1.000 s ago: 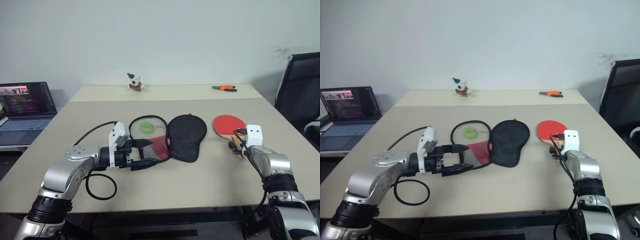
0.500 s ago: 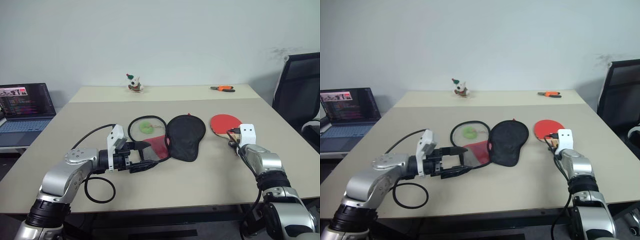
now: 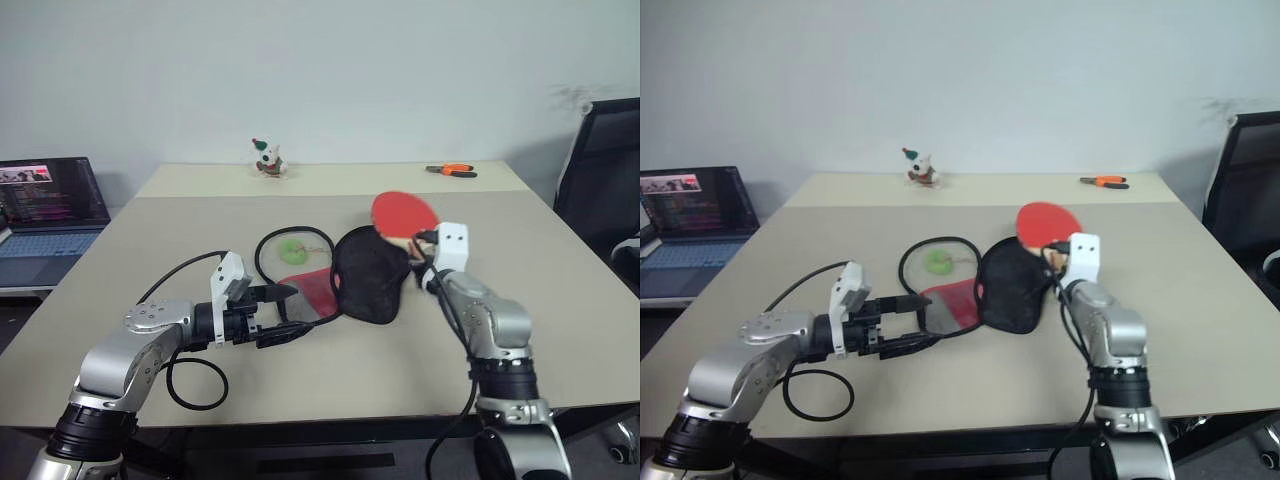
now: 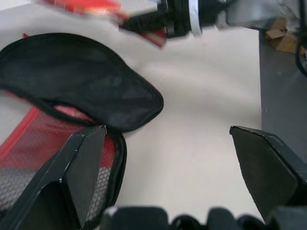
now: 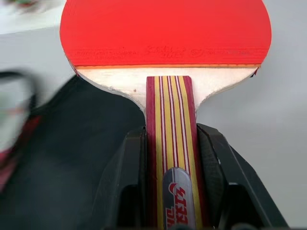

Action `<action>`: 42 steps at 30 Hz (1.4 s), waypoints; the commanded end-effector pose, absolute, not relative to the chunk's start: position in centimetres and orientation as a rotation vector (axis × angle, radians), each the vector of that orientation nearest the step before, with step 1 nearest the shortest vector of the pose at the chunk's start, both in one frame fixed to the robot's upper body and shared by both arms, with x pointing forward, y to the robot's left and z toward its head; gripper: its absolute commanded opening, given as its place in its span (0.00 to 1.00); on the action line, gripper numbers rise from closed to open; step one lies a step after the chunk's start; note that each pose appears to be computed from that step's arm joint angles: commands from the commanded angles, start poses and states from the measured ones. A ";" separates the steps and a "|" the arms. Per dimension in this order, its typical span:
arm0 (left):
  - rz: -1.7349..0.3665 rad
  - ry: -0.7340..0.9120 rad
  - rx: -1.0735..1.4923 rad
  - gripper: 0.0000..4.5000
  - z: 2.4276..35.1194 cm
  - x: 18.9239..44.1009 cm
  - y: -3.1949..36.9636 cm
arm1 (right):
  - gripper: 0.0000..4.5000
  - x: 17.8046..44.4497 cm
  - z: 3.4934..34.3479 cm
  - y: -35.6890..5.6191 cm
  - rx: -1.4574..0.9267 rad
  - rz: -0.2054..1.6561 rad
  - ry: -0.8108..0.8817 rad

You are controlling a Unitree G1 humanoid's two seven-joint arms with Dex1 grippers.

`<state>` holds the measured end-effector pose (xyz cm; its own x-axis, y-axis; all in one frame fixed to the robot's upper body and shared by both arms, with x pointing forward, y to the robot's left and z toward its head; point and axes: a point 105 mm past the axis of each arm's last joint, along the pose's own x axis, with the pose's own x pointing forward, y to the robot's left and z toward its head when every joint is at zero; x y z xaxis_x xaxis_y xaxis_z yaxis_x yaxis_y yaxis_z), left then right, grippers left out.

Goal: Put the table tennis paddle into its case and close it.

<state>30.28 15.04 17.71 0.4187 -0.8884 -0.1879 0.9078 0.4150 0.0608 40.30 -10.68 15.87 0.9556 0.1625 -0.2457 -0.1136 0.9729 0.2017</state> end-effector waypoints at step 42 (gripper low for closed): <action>-1.104 0.102 0.192 1.00 18.9 29.4 15.7 | 0.99 36.5 18.2 -4.8 0.156 0.543 0.174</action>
